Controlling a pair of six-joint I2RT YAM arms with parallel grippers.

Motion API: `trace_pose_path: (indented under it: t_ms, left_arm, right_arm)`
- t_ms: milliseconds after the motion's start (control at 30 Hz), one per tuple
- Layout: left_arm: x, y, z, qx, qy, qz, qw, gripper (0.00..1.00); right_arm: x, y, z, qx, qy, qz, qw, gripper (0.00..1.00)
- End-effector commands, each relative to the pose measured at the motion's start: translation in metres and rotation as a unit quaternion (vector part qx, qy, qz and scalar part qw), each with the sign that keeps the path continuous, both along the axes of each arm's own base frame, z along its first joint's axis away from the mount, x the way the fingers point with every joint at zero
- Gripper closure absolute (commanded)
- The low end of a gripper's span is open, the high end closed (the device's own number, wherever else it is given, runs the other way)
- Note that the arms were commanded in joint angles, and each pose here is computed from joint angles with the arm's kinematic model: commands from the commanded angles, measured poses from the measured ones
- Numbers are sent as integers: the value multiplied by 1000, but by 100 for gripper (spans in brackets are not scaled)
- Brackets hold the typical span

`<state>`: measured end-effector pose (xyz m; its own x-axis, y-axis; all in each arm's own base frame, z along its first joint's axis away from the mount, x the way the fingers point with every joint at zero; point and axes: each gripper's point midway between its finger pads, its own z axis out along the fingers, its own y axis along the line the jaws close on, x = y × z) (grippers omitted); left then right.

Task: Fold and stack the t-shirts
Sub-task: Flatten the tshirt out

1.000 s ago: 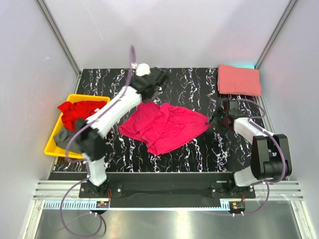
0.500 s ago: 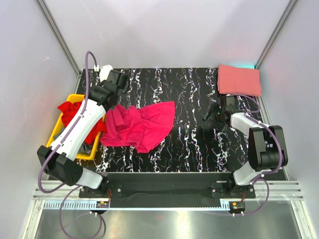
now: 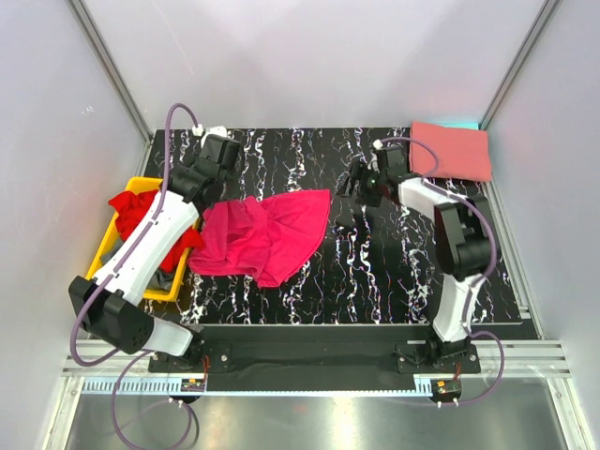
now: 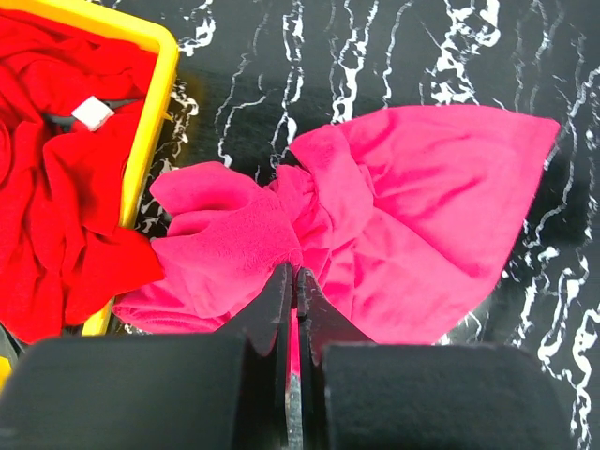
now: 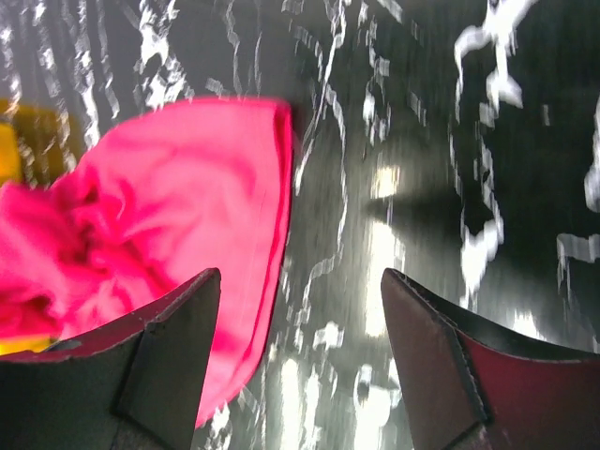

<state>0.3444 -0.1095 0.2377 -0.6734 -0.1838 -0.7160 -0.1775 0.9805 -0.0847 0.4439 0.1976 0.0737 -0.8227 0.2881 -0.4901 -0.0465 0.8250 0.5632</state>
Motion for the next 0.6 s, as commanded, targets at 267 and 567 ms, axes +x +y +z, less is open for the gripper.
trace_pose_path:
  t_ms: [267,567]
  left_arm:
    - [-7,-10,24,-32,-35,-48,998,100]
    - [-7,-13,25,-38,-41,-56,997,100]
  right_arm:
    - [59,49,-34,-49,-19,70,996,28]
    - [51,62,-62,-89,10,86,992,48]
